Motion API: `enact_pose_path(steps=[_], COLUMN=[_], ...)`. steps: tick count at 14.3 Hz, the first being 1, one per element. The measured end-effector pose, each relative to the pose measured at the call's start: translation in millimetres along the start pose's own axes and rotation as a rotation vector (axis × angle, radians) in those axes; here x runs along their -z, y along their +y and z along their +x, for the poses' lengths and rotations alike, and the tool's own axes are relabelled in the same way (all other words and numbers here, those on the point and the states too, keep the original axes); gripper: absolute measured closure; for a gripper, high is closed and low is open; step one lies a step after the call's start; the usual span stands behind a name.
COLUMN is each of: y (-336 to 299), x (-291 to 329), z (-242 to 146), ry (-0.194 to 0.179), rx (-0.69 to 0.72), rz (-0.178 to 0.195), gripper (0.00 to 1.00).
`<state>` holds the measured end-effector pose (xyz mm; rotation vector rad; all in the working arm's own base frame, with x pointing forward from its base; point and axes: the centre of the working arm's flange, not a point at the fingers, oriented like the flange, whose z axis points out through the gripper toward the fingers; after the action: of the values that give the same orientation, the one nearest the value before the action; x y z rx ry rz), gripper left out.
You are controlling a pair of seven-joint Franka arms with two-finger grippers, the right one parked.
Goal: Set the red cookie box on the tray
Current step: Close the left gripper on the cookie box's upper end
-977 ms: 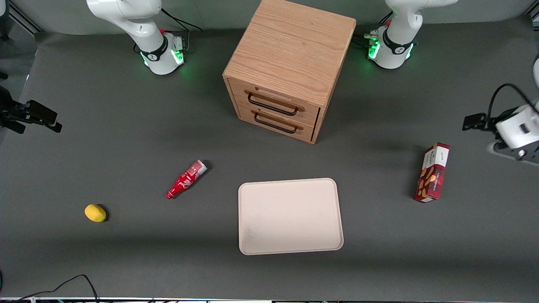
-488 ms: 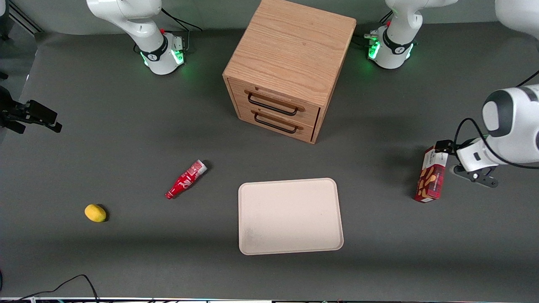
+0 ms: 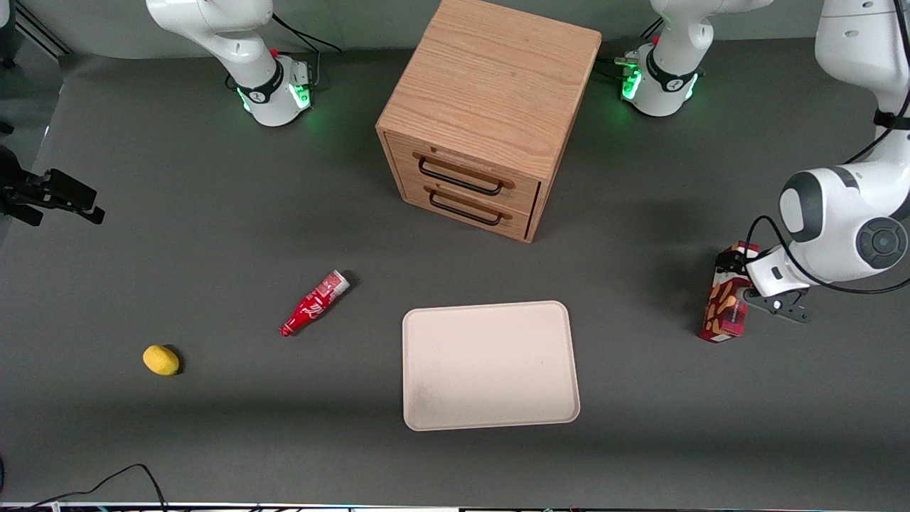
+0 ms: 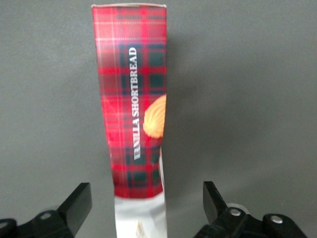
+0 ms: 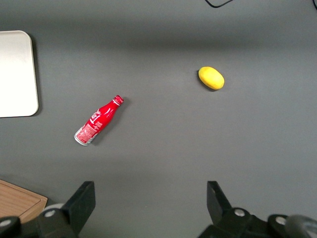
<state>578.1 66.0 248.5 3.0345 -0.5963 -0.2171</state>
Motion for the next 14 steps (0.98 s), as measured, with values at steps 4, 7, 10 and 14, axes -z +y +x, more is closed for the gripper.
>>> enact_pose_path(steps=[4,7,10,14], y=[-2.9,-3.1,-3.0,-3.4], x=[-20.6,-27.3,-27.1,-26.6], z=[6.2,6.5,6.7,6.8], ry=[0.028,0.023,0.026,0.029], rx=[0.014,0.015,0.020,0.022], rz=[-0.001,-0.005,-0.009,-0.011], gripper=[0.00,0.00,0.20,0.63])
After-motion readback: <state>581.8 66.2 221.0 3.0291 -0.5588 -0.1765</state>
